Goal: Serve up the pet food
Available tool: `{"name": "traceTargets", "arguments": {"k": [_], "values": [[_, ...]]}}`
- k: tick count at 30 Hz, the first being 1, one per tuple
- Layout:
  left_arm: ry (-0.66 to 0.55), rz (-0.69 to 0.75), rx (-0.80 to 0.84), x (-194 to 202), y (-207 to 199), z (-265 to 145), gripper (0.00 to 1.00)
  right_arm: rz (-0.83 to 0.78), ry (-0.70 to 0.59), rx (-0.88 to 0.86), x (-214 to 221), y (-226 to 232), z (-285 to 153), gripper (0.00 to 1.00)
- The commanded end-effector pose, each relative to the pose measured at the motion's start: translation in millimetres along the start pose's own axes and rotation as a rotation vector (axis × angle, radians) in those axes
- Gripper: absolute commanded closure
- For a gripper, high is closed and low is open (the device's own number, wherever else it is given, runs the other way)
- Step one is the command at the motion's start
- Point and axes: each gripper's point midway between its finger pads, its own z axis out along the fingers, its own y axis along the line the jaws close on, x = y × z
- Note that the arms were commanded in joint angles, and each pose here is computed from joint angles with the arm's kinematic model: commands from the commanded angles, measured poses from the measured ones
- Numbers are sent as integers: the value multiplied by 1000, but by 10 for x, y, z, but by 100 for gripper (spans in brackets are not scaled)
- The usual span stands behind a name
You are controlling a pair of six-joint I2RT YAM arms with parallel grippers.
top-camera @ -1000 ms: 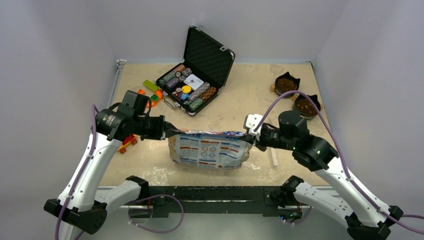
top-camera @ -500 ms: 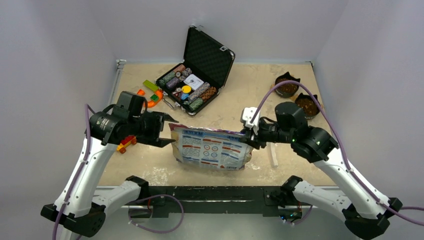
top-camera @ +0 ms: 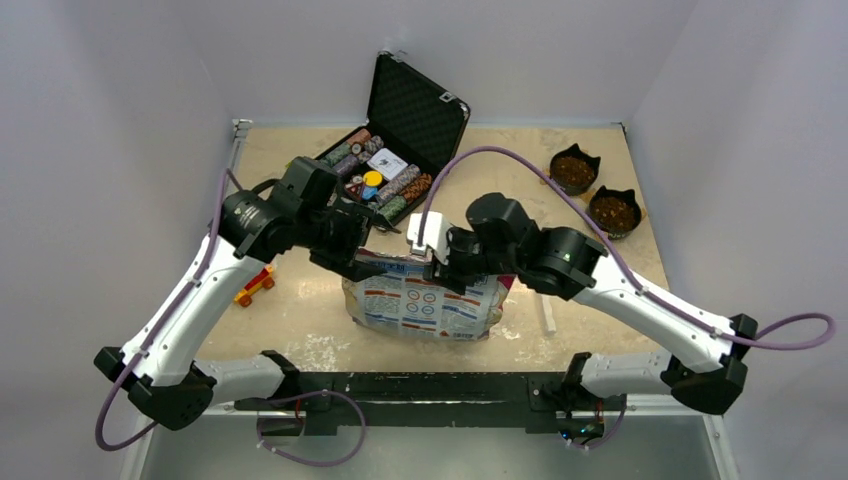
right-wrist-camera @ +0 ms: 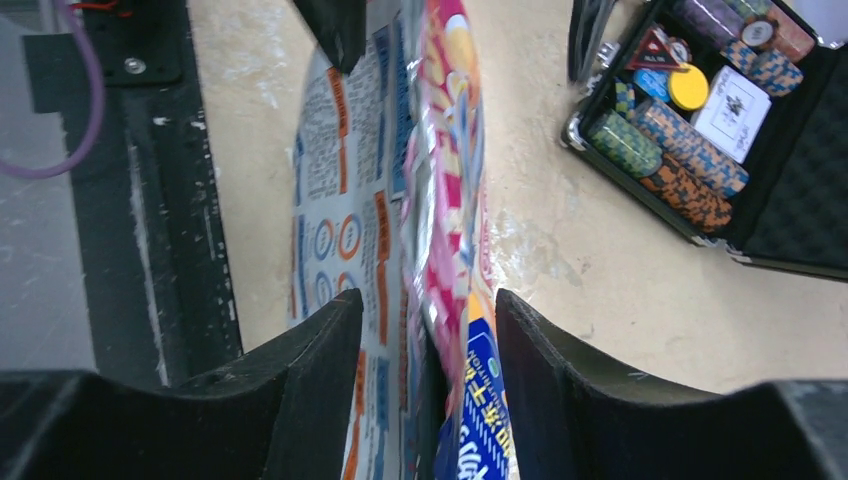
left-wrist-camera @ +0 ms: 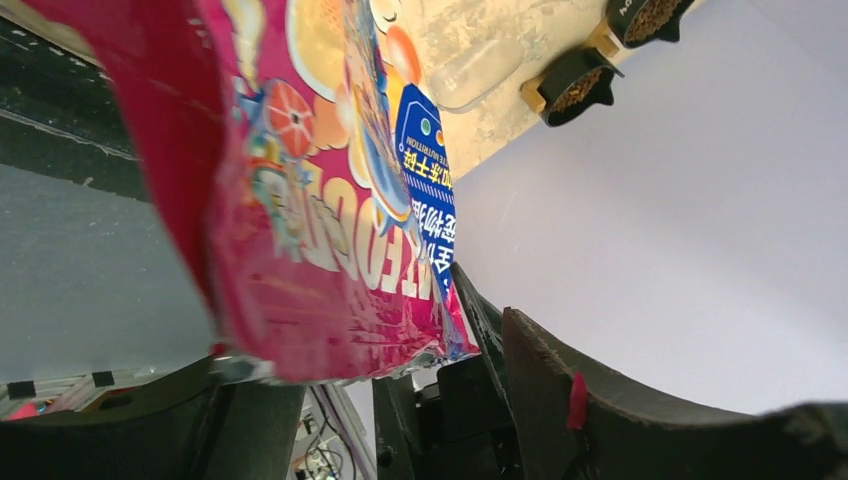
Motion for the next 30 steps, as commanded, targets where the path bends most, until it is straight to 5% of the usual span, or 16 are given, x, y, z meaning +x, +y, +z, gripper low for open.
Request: {"name": "traceTargets", "arguments": {"k": [1,12,15,19,30], "values": [[18,31,22,150,-123,21,31,-2,-2,141,-246,-229,14,47],[20,-22,-42,192,65,310,47,-34,28,164,-222,-222,126,61],[14,-40,-20,161,21,379,66,-53,52,183,-160,-242,141,70],[-4,-94,33,9,1,320,99,-68,125,248,120,-300,51,100],[-83,-224,26,-446,423,60,100,-27,197,317,1218,-53,-517,100]]}}
